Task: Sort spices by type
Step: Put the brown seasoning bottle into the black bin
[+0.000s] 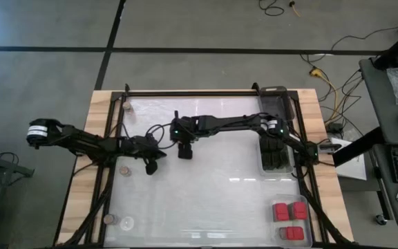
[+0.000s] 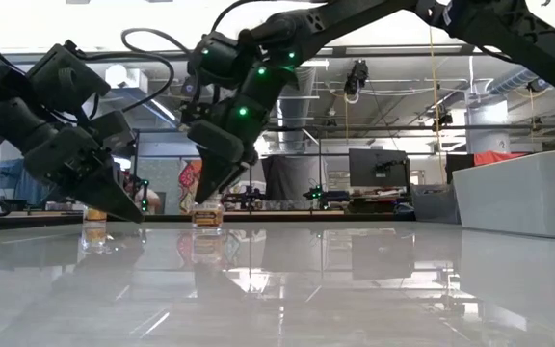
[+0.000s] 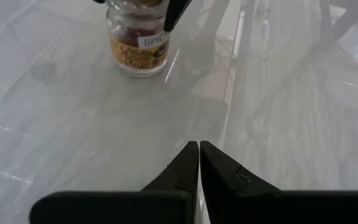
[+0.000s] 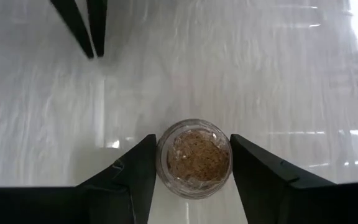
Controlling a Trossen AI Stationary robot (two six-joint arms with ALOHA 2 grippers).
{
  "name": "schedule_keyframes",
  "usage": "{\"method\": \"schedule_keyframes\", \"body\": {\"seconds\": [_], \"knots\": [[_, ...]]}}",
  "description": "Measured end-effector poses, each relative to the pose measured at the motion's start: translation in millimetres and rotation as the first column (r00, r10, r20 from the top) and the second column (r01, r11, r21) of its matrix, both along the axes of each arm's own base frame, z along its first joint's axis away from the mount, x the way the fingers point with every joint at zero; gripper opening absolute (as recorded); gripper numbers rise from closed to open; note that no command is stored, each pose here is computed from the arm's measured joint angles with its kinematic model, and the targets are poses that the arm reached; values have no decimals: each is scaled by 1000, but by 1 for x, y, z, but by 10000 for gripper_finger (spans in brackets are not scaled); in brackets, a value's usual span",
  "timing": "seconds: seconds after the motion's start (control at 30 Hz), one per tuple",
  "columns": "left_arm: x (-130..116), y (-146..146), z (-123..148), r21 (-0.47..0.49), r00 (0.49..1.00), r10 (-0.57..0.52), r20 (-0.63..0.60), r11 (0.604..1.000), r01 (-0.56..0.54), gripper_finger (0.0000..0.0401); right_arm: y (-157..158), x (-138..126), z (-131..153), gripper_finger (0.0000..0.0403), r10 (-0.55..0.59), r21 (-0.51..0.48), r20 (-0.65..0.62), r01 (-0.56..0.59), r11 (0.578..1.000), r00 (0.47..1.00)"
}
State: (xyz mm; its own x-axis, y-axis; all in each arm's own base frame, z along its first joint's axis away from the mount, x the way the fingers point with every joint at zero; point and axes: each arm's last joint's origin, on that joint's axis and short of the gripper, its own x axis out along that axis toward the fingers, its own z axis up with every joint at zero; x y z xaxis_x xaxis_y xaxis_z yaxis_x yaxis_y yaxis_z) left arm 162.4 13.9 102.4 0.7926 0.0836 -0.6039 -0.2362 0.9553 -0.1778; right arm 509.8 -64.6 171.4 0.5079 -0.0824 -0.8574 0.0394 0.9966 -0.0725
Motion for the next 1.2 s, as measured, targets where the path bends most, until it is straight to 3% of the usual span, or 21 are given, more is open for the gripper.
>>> {"method": "schedule_keyframes", "body": {"seconds": [0.2, 0.33, 0.53, 0.67, 0.97, 1.1, 1.2], "knots": [[0, 0, 2, 1, 1000, -1, 13, 1000, 1, 0, 6, -9, 8, 174, 57, -16, -76, -59, 998, 995], [0, 0, 3, 2, 1000, -1, 17, 1000, 1, 0, 11, -22, 30, 175, 79, -14, -121, -82, 997, 990], [0, 0, 3, 10, 1000, -7, 20, 1000, 7, 0, 11, -55, 64, 175, 91, -16, -198, -96, 995, 976], [0, 0, 4, 12, 999, -8, 32, 1000, 7, 0, 3, -91, 76, 175, 75, -8, -252, -80, 997, 965], [2, 0, 6, 20, 998, -12, 55, 1000, 10, 0, -19, -205, 118, 172, -127, -178, -276, 79, 981, 953], [4, 1, 9, 38, 996, 6, 93, 999, -9, 0, -38, -252, 118, 172, -279, -199, -341, 222, 955, 898], [5, 1, 12, 43, 992, 10, 125, 999, -16, 0, -51, -277, 113, 172, -405, -231, -344, 342, 911, 847]]}}
